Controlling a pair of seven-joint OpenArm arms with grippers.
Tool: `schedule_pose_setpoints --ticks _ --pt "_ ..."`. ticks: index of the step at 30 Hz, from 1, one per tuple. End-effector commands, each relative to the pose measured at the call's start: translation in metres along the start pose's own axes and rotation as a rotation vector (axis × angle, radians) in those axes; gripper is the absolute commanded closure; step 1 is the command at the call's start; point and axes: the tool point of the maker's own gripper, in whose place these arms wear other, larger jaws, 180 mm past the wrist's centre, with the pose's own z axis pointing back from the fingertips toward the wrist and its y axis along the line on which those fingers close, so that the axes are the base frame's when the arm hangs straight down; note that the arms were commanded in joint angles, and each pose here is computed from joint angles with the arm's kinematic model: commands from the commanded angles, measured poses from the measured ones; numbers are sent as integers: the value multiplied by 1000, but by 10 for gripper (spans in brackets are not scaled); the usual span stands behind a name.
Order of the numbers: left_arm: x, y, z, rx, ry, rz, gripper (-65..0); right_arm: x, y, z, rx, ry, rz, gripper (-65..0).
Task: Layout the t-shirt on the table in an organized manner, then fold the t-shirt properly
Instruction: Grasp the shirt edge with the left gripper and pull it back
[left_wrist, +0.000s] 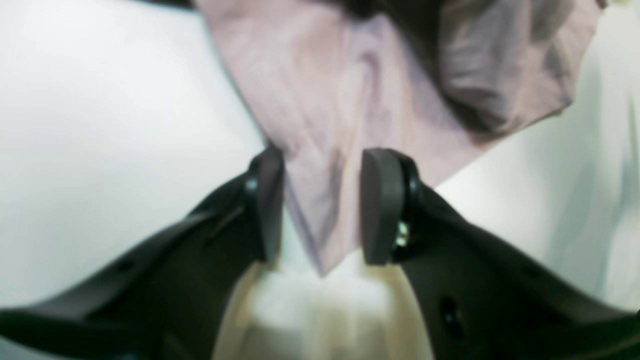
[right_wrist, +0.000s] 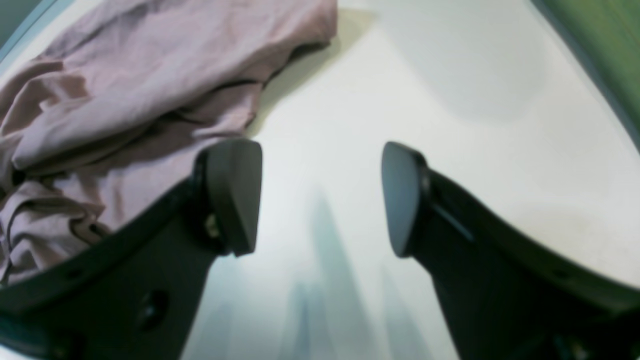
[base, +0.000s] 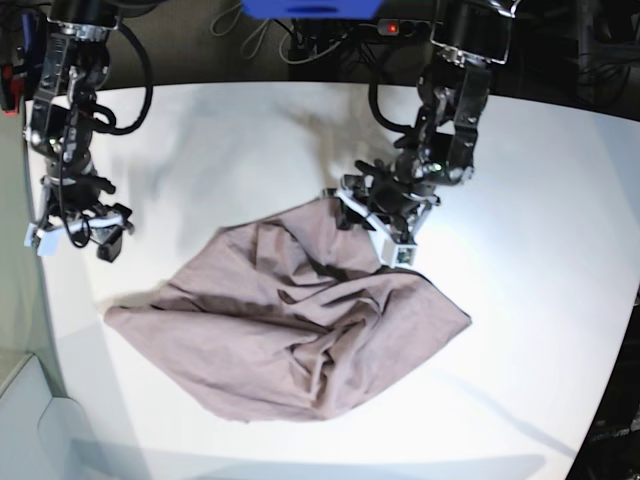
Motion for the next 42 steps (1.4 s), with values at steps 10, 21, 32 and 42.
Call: schedule_pose_setpoints --ticks 10,21,32,42 --pt "-24 8 -7 11 72 22 0 28 2 6 21 -73 46 -381" --pt "-10 -49 64 -104 -51 -13 -4 30 3 5 23 -79 46 -381" --pt "-45 -122 115 -316 2 -124 -4 37 7 1 30 -94 41 -381" --pt "-72 -103 121 -296 93 -196 -4 32 7 2 32 -83 43 -381"
